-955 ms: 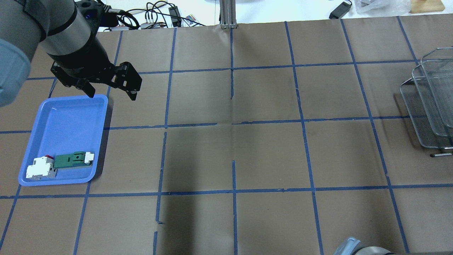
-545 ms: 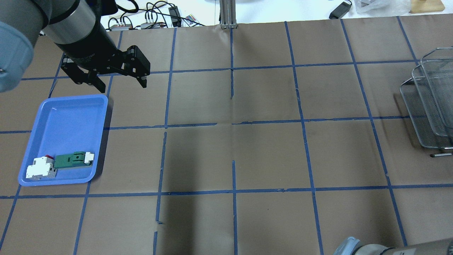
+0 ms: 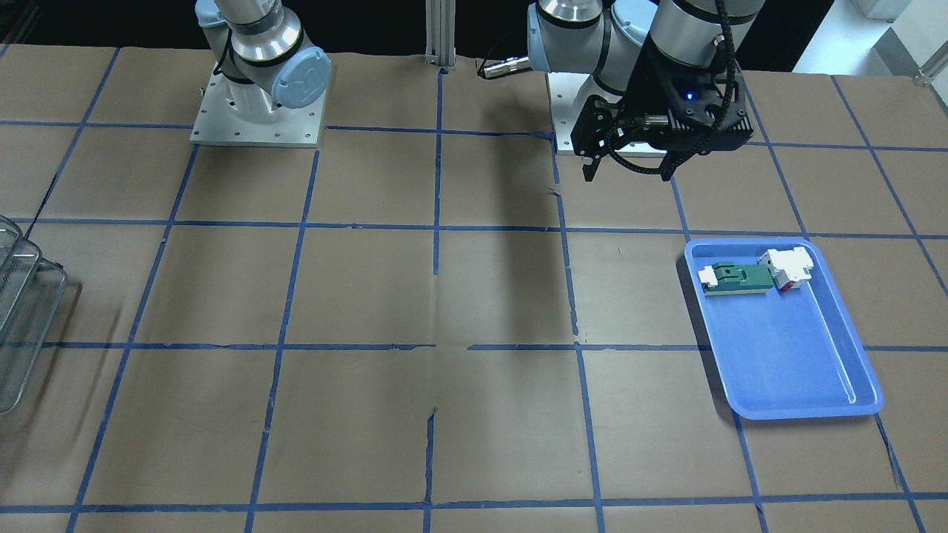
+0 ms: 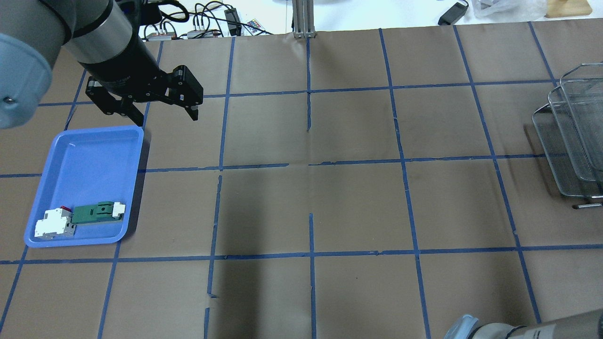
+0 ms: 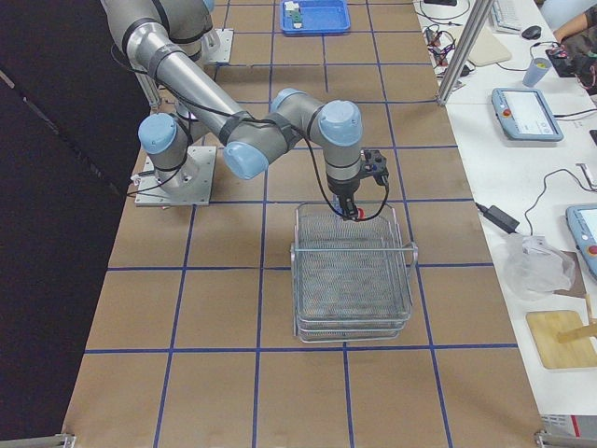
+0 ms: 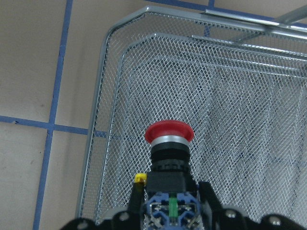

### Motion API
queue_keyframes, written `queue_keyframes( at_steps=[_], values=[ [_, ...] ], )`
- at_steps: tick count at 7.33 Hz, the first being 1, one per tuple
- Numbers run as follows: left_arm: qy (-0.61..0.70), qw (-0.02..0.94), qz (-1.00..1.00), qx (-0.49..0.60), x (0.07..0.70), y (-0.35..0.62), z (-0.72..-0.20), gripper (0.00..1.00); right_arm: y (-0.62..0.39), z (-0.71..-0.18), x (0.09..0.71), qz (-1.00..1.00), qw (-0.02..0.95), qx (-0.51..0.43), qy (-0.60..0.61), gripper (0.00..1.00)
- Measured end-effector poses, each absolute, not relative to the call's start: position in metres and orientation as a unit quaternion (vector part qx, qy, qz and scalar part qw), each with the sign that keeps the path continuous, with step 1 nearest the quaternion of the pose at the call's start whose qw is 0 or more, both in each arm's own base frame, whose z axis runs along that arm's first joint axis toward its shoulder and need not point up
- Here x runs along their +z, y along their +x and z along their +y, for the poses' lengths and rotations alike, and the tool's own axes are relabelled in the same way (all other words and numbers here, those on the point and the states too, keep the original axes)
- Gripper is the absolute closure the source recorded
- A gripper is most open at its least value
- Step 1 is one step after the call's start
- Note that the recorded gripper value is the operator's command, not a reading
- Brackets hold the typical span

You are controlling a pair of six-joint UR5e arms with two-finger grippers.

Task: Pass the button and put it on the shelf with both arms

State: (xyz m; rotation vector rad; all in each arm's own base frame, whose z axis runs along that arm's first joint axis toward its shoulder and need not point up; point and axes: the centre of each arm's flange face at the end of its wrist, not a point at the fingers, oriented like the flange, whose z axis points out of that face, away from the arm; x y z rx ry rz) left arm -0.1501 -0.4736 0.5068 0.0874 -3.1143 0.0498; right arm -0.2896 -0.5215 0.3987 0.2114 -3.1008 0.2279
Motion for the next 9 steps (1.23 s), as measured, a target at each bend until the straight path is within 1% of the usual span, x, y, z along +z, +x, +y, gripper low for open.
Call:
queue_keyframes(
  at_steps=[1,3,5,8,9],
  values=[
    [0.028,0.013,-0.999,0.016,0.507,-0.15,-0.473,0.0,-0.288,-0.521,0.395,-0.997,0.007,0.069,0.041,0.0],
    [0.027,0.015,-0.999,0.016,0.508,-0.151,-0.472,0.0,-0.288,-0.521,0.384,-0.998,-0.005,0.06,0.015,0.0],
    [0.027,0.015,-0.999,0.017,0.508,-0.151,-0.472,0.0,-0.284,-0.516,0.389,-0.999,-0.006,0.048,0.013,0.0],
    [0.027,0.017,-0.999,0.018,0.51,-0.151,-0.472,0.0,-0.232,-0.472,0.452,-1.0,-0.022,0.012,0.014,0.0],
    [0.027,0.018,-0.999,0.018,0.51,-0.151,-0.472,0.0,-0.202,-0.464,0.462,-0.999,-0.037,-0.008,0.01,0.0]
  ],
)
